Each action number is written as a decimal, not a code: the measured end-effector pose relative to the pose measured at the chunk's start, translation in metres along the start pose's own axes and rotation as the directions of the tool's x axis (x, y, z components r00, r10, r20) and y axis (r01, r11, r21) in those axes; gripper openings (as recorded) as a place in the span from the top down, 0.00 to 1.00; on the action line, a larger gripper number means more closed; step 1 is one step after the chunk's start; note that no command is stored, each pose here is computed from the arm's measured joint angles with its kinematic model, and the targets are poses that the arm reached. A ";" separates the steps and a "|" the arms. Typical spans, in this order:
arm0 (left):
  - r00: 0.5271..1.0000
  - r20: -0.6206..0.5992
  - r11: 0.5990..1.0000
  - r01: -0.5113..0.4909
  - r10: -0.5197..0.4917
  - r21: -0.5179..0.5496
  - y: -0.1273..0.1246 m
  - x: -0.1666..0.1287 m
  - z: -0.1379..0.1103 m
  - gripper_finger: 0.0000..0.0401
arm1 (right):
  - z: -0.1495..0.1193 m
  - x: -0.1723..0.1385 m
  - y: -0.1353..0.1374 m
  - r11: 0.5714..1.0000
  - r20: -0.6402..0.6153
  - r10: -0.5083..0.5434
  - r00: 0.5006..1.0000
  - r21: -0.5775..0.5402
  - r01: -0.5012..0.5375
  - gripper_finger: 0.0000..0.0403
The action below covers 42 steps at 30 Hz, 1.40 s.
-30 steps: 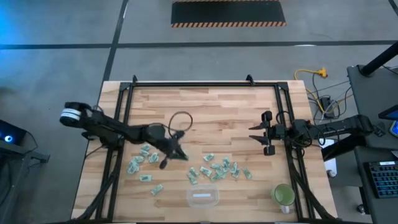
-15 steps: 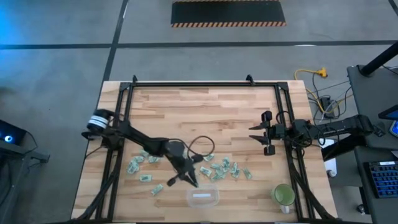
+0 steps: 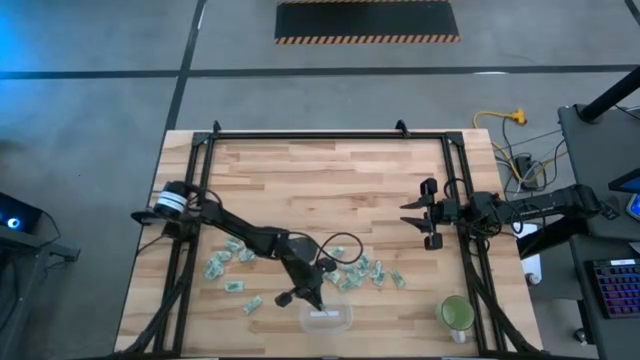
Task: Pick and place Stevia / Truvia into bins
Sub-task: Put the stevia packet into the transparent container
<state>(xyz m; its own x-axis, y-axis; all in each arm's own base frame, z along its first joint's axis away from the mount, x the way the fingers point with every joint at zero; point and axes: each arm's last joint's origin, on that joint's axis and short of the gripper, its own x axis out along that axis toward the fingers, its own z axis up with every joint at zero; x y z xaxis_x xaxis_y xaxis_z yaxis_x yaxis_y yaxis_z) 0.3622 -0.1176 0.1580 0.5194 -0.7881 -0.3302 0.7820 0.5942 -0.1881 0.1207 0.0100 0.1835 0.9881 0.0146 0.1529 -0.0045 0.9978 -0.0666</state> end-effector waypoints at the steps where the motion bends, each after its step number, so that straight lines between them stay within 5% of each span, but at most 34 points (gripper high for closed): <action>1: 1.000 0.001 1.000 -0.003 0.003 0.006 -0.001 -0.001 0.000 0.95 | 0.000 0.000 0.000 1.000 -0.001 0.000 1.000 0.000 0.000 0.69; 9: 0.999 0.003 0.999 -0.046 0.046 0.009 -0.001 -0.002 0.002 0.70 | -0.002 0.001 0.001 0.999 -0.014 0.023 1.000 0.035 -0.022 0.70; 15: 0.986 -0.095 0.988 -0.144 0.139 -0.055 -0.005 -0.023 0.011 0.60 | -0.015 0.005 0.007 0.977 -0.123 0.195 0.973 0.112 -0.182 0.70; 20: 0.857 -0.285 0.887 -0.460 0.429 -0.047 -0.018 -0.054 0.021 0.59 | -0.023 0.018 0.010 0.976 -0.250 0.200 0.947 0.137 -0.170 0.71; 23: 0.780 -0.343 0.822 -0.568 0.523 -0.038 -0.030 -0.070 0.024 0.59 | -0.023 0.033 0.014 0.974 -0.336 0.215 0.917 0.143 -0.176 0.72; 32: 0.712 -0.370 0.737 -0.669 0.597 -0.098 -0.054 -0.104 0.009 0.59 | -0.040 0.097 0.028 0.972 -0.683 0.234 0.692 0.161 -0.170 0.76; 42: 0.654 -0.391 0.671 -0.733 0.648 -0.114 -0.067 -0.121 -0.010 0.59 | -0.067 0.165 0.041 0.951 -0.749 0.233 0.621 0.043 -0.306 0.81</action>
<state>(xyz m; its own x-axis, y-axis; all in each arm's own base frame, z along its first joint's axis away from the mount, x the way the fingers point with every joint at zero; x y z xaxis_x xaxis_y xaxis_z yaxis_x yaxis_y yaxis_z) 0.2434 -0.0601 0.2011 0.7116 -0.0675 -0.6994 0.1044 0.9945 0.0102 0.2934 0.0489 0.1396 0.7271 0.1930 -0.6588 -0.3129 0.9474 -0.0678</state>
